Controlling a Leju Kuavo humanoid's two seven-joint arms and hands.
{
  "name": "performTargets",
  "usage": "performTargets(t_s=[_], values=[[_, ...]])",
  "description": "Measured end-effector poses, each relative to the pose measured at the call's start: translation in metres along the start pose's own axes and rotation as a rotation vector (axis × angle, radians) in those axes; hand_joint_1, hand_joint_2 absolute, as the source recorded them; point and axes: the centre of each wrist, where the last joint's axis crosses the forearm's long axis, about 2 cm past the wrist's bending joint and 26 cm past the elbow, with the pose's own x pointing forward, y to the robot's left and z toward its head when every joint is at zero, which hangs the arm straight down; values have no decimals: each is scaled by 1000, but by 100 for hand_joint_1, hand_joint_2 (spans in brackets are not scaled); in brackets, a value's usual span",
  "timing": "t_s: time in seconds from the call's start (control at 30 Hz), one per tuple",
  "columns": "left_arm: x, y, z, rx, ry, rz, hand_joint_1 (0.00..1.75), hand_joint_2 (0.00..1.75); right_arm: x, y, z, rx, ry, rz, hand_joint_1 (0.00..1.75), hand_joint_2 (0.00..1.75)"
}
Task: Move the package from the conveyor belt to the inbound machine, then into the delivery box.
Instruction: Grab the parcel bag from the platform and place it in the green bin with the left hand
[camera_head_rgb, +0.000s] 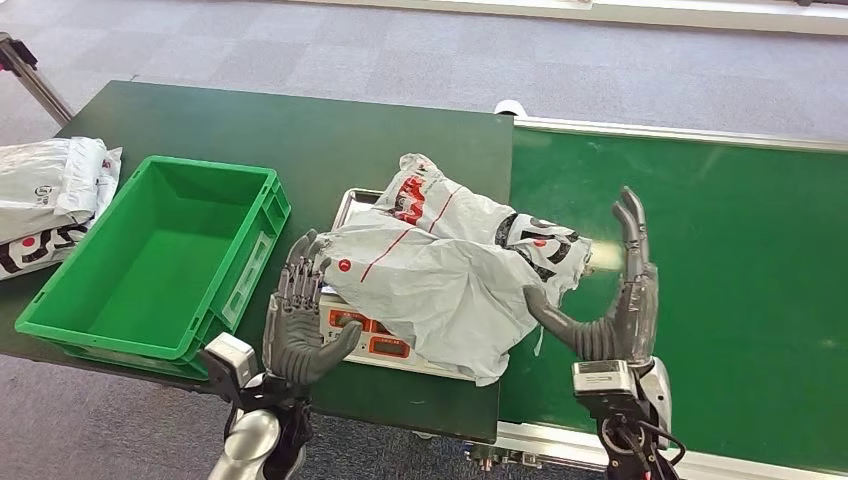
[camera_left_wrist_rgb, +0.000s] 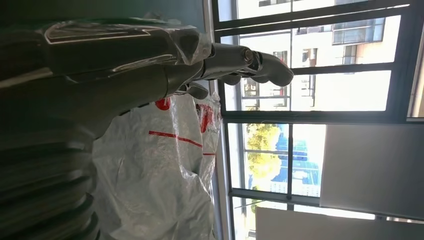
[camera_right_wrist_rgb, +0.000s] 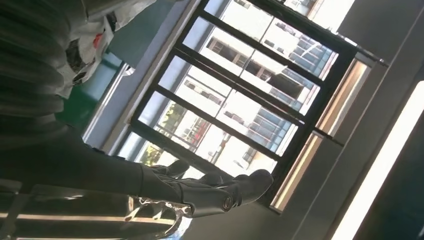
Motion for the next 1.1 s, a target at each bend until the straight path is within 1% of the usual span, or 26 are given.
performTargets(t_s=[0.2, 0.33, 0.53, 0.7, 0.77, 0.87, 1.03, 1.1], values=[[5, 5, -6, 13, -52, -18, 0, 175, -6, -13, 27, -100, 144, -82, 0, 175], [7, 9, -11, 16, -84, -70, 0, 175, -9, -18, 42, -137, 205, -118, 0, 175], [10, 13, -26, -8, -111, -150, 0, 175, -10, -21, 48, -169, 252, -155, 0, 175], [17, 19, -53, -74, -142, -259, 0, 175, -10, -20, 48, -192, 271, -204, 0, 175], [19, 21, -61, -95, -152, -276, 0, 175, -9, -19, 48, -197, 274, -211, 0, 175], [20, 26, -72, -168, -157, -325, 0, 175, -8, -17, 51, -202, 274, -225, 0, 175], [23, 39, -108, -271, -164, -424, 0, 175, -9, -13, 54, -199, 275, -250, 0, 175], [24, 44, -125, -315, -125, -453, 0, 175, -10, -11, 54, -181, 285, -259, 0, 175]])
